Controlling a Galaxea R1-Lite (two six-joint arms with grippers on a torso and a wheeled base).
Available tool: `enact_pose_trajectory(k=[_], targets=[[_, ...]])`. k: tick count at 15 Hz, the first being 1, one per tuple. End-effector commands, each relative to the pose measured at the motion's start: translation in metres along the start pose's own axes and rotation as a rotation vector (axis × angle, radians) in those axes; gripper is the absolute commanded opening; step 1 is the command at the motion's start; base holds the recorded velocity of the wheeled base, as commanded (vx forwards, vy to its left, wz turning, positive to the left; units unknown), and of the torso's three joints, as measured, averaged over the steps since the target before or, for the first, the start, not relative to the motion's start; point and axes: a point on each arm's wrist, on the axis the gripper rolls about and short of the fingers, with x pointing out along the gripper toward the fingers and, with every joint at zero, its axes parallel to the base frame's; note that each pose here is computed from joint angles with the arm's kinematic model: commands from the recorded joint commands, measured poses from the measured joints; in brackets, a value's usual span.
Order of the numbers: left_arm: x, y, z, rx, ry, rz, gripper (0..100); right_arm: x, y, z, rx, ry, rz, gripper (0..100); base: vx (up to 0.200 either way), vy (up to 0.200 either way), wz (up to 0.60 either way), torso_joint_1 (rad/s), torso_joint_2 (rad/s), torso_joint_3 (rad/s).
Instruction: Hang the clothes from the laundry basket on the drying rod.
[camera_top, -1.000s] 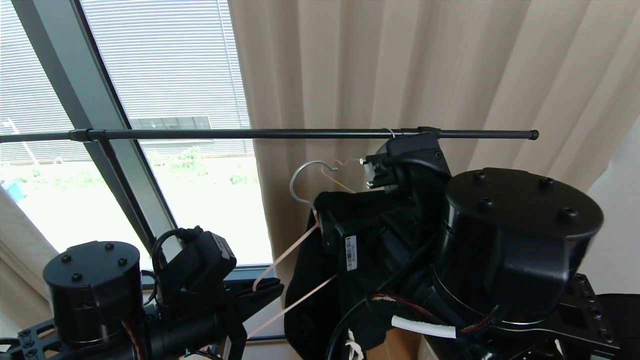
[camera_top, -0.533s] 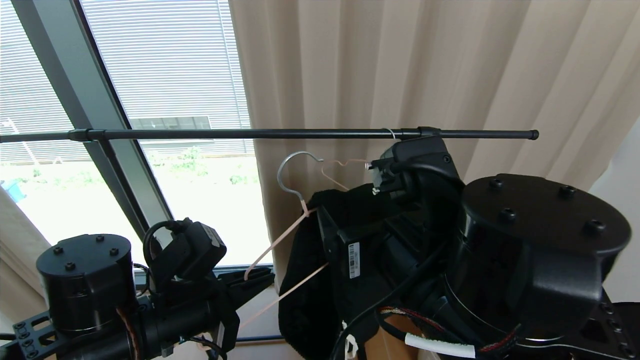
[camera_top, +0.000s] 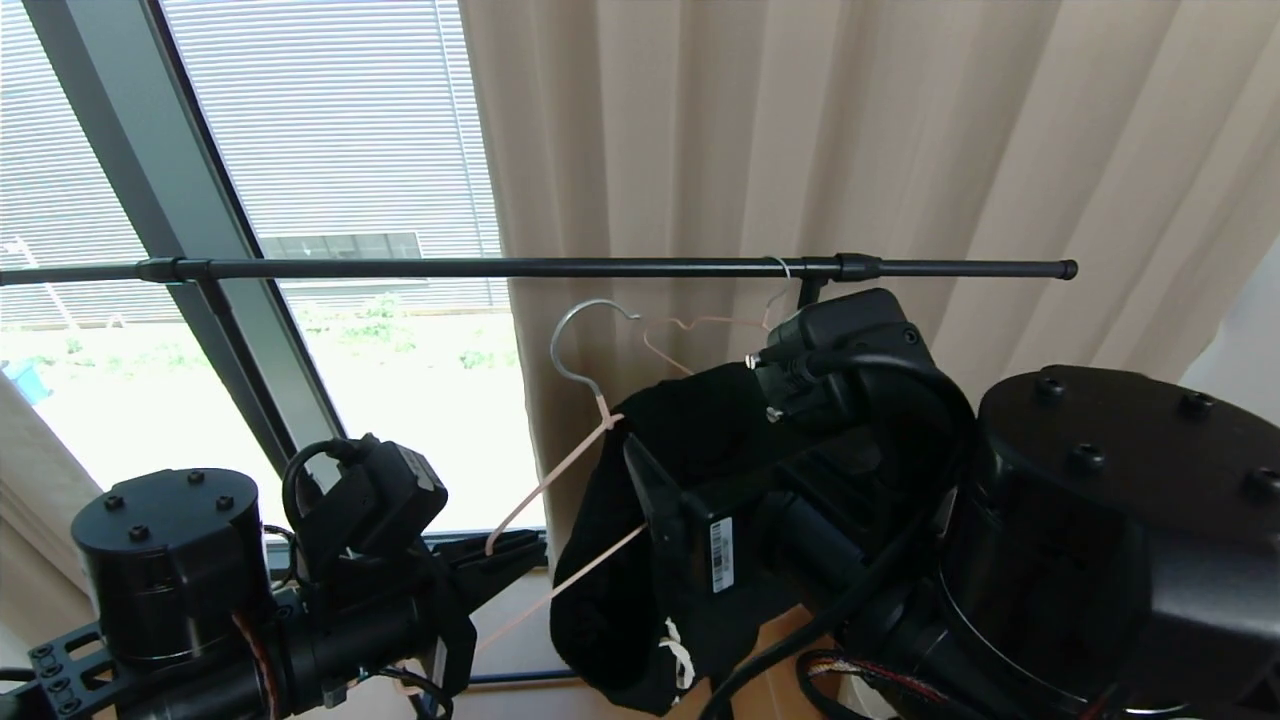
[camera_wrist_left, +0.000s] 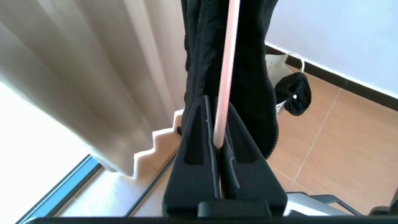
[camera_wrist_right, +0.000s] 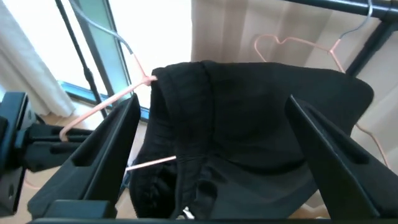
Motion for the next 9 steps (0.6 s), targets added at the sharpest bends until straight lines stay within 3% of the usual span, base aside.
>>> enact_pose_trajectory(k=[1,6,7,9], targets=[[-0.005,0.006,-0.005,-0.008,0.003,-0.016,0,-0.007,-0.011,0.002,-0.005,0.003,0.024,100,0.000,0.000,0.00,0.000,0.00,0.000],[-0.014,0.018,-0.013,-0.009,-0.021,-0.068,0,-0.026,-0.055,0.009,-0.143,0.002,0.166,100,0.000,0.000,0.00,0.000,0.00,0.000],[-0.017,0.021,-0.017,0.009,-0.024,-0.100,0,-0.033,-0.069,0.015,-0.180,0.022,0.240,100,0.000,0.000,0.00,0.000,0.00,0.000],[-0.023,0.025,-0.022,0.051,-0.021,-0.112,0,-0.042,-0.082,0.025,-0.184,0.037,0.296,100,0.000,0.000,0.00,0.000,0.00,0.000]])
